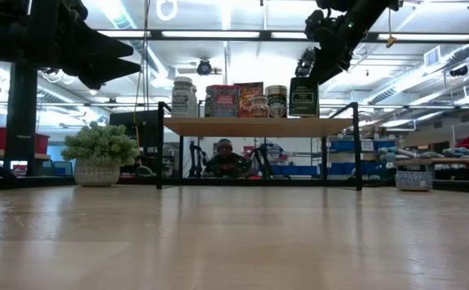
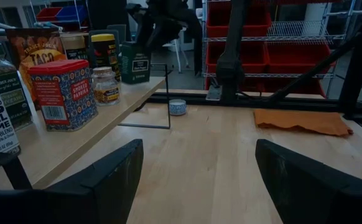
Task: Shelf spices
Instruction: Put the green seasoning can on the shelf
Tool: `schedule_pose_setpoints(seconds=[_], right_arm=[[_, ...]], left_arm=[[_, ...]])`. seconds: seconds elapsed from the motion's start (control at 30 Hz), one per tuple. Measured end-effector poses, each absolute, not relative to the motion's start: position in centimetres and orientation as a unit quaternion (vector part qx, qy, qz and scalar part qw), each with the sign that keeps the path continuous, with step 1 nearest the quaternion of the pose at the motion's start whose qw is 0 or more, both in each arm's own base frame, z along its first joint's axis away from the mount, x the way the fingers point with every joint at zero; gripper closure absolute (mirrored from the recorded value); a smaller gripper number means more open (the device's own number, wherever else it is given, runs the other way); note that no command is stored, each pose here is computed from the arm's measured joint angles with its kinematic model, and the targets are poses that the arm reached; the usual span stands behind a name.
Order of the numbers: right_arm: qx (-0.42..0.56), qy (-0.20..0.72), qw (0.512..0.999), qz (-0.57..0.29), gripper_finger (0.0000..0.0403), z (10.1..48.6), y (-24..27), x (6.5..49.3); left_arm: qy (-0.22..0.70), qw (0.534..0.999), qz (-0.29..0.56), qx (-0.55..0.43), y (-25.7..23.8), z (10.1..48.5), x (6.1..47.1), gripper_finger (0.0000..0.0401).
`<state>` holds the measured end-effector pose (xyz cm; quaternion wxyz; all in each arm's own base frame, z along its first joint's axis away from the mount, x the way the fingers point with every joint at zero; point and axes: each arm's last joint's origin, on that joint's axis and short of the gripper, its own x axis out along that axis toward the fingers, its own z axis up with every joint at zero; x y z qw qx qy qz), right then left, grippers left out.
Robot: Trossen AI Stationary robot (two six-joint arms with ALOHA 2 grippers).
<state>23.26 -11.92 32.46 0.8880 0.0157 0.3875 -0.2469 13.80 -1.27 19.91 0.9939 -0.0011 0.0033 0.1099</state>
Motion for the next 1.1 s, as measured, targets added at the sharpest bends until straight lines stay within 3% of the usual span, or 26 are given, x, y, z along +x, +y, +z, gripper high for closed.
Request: schedule_pose_setpoints(seconds=[0.17, 0.4, 0.7, 1.1], right_arm=[[0.016, 0.388, 0.888, -0.247, 0.0243, 32.46, -11.93, 23.26], [0.016, 0.388, 0.888, -0.247, 0.0271, 32.46, -11.92, 23.25], [0.016, 0.392, 0.885, -0.252, 0.0244, 32.39, -11.92, 23.19], [0.016, 0.404, 0.88, -0.249, 0.0246, 32.24, -11.84, 23.01]], left_arm=[[0.003, 0.994, 0.11, -0.001, -1.28, 19.91, 13.8, 0.0085], [0.003, 0.994, 0.11, -0.001, -1.28, 19.91, 13.8, 0.0085], [0.003, 0.994, 0.11, -0.001, -1.27, 19.91, 13.8, 0.0085], [0.003, 0.994, 0.11, -0.001, -1.27, 19.9, 13.8, 0.0085]])
